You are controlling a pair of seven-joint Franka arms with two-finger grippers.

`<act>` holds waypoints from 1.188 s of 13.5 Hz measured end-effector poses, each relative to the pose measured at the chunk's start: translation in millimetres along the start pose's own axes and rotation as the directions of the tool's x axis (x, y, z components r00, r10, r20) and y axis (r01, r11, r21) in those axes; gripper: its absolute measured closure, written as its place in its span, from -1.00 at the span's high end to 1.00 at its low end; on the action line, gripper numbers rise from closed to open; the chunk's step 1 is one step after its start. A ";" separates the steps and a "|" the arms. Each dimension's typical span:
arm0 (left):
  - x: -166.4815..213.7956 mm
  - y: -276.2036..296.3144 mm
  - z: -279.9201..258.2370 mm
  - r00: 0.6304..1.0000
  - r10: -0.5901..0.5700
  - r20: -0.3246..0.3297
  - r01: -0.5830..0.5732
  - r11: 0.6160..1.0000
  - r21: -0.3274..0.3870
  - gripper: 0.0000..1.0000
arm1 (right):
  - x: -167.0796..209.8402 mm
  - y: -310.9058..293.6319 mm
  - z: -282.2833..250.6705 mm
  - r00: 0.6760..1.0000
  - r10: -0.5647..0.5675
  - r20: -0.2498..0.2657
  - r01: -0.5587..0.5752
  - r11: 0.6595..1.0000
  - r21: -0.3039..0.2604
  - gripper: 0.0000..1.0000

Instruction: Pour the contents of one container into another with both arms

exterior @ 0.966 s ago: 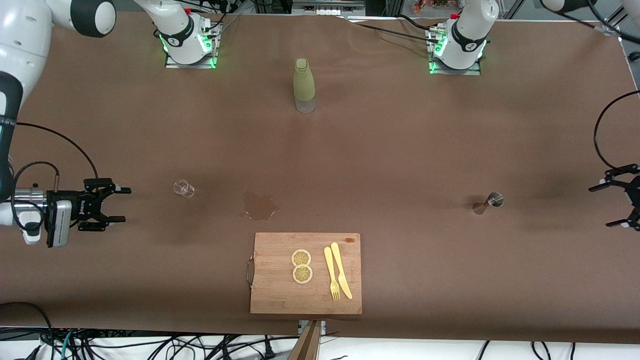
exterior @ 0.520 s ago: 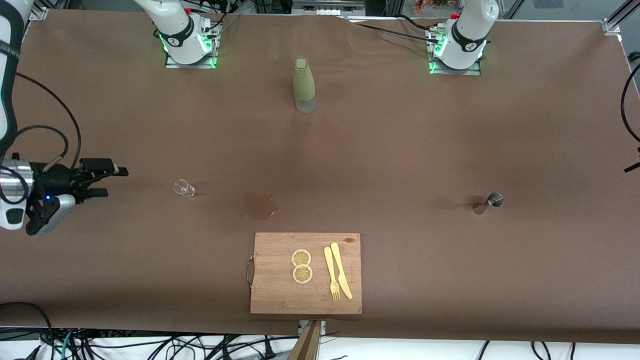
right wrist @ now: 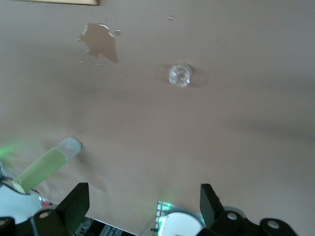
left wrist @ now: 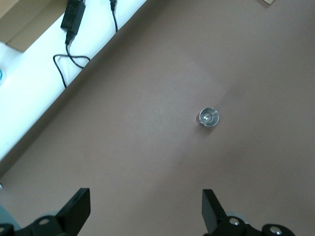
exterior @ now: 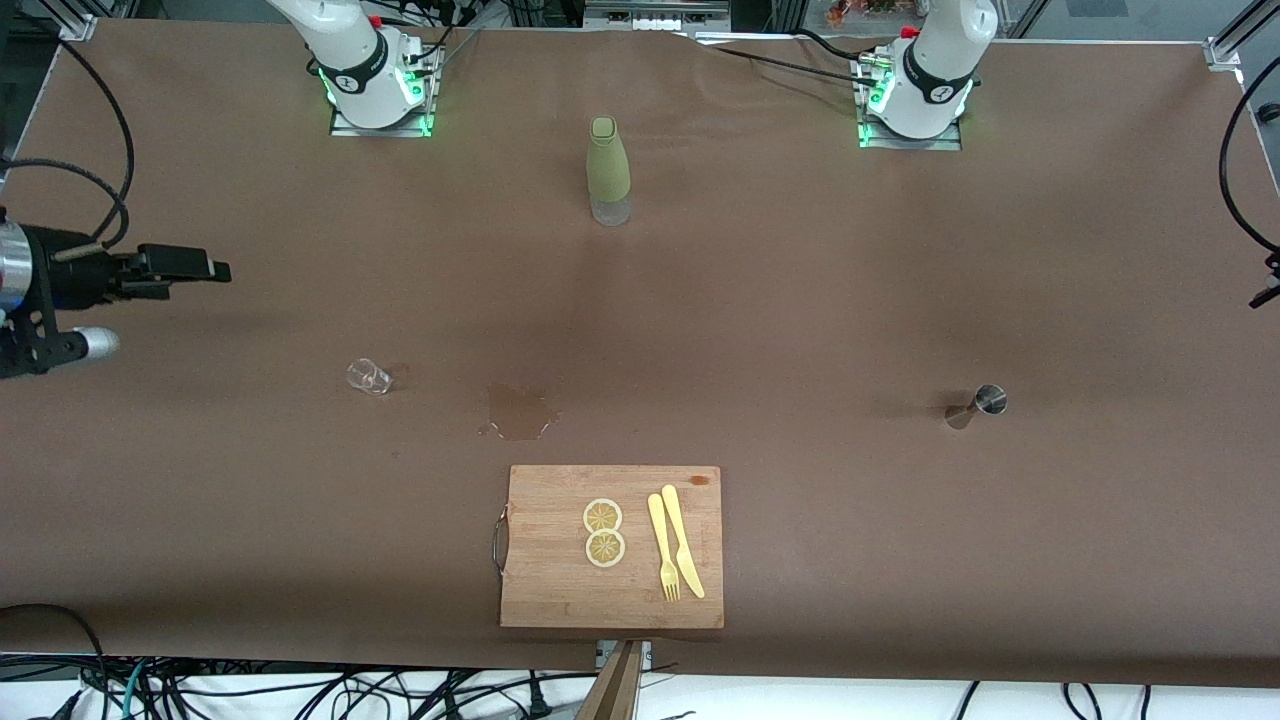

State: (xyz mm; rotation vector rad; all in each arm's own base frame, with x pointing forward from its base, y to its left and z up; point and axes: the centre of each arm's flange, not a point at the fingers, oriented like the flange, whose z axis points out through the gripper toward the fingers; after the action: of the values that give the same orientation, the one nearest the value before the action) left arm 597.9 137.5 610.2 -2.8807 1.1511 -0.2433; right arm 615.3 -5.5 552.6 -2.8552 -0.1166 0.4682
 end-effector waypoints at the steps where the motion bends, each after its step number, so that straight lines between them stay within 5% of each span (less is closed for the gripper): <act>1: 3.6 12.6 -2.2 0.998 -0.055 0.009 0.055 0.998 -0.009 1.00 | -8.7 -2.7 -5.9 0.999 0.037 0.001 -0.037 0.999 -0.024 1.00; 6: 18.3 63.6 -10.1 0.945 -0.317 0.076 0.322 0.944 -0.077 1.00 | -32.4 5.6 -11.1 0.994 0.107 0.022 -0.101 0.978 -0.182 1.00; 12: 33.7 101.8 -15.0 0.803 -0.568 0.179 0.587 0.806 -0.079 1.00 | -29.2 -2.5 -8.1 0.998 0.052 0.031 -0.042 0.963 -0.267 1.00; 16: 42.2 115.8 -15.1 0.728 -0.651 0.216 0.667 0.745 -0.003 1.00 | -36.6 -2.8 -45.9 0.990 -0.008 -0.143 -0.036 0.953 -0.301 1.00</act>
State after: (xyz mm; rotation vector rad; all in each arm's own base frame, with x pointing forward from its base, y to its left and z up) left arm 546.7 24.9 620.8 -3.1674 0.0529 0.0958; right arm 595.4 -17.5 606.6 -3.1812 -0.1547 0.2650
